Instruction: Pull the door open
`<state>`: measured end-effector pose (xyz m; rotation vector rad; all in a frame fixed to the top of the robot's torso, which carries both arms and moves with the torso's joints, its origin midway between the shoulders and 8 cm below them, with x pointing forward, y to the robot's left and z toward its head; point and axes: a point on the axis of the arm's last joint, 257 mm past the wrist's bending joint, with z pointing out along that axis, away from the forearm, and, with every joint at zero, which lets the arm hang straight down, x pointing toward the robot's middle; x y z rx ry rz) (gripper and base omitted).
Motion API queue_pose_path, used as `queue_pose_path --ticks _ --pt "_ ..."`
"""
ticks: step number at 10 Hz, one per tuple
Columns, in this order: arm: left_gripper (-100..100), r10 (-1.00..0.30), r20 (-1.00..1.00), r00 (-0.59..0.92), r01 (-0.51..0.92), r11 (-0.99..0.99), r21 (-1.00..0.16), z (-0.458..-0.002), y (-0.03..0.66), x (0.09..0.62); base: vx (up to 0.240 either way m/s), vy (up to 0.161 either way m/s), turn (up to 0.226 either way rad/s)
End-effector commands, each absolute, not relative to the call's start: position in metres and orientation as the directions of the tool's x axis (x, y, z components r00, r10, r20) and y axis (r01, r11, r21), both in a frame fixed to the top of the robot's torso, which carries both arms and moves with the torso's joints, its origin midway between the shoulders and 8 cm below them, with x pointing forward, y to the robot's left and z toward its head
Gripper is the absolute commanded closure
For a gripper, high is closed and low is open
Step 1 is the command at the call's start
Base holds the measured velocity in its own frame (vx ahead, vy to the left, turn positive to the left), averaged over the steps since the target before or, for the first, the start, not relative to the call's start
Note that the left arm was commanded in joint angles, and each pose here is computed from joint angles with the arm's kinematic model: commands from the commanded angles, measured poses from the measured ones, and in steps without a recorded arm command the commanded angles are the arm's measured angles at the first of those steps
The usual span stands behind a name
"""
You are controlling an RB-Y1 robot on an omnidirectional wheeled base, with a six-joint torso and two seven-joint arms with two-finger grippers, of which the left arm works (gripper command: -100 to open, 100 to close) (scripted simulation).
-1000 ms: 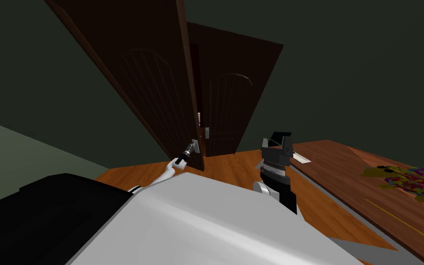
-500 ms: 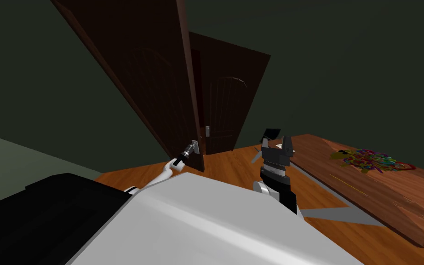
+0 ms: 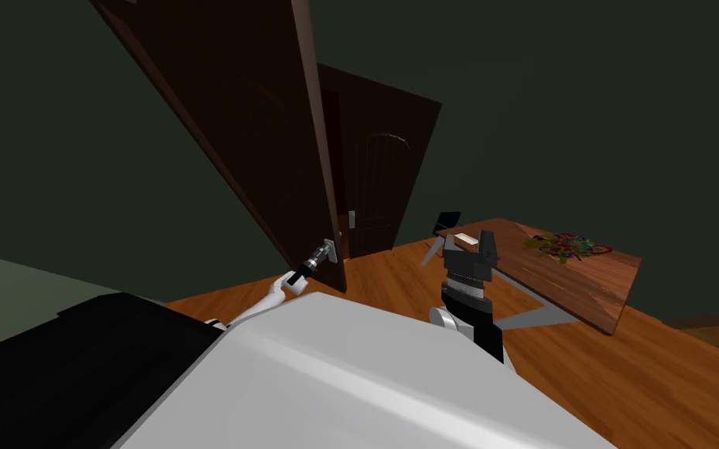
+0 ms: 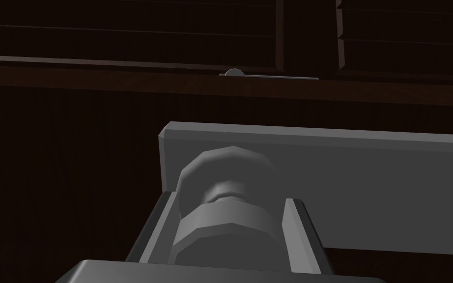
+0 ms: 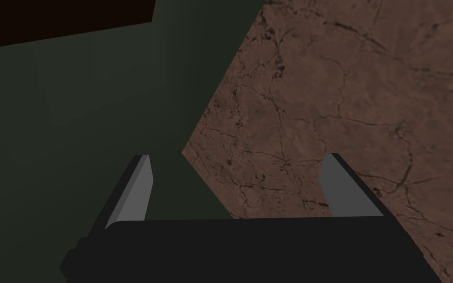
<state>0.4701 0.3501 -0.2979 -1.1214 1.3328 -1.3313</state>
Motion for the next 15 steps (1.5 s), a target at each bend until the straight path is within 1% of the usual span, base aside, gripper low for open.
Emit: queue_pose_path --ticks 1,7,11,13,15 --pt "100 -0.982 -0.002 -0.188 0.002 0.002 -1.000 -0.296 0.350 0.463 -0.187 0.106 -0.099" --pt "100 -0.970 -0.002 -0.242 -0.001 0.003 -1.000 -0.298 0.352 0.441 -0.167 0.091 -0.110" --pt "100 -0.958 -0.001 -0.285 0.000 0.001 -1.000 -0.297 0.354 0.424 -0.179 0.125 -0.124" --pt "100 -0.957 0.001 -0.291 -0.004 0.001 -1.000 -0.298 0.353 0.422 -0.117 0.059 -0.050" --pt "100 -0.951 0.001 -0.308 -0.006 0.001 -1.000 -0.300 0.355 0.414 -0.162 0.086 -0.135"
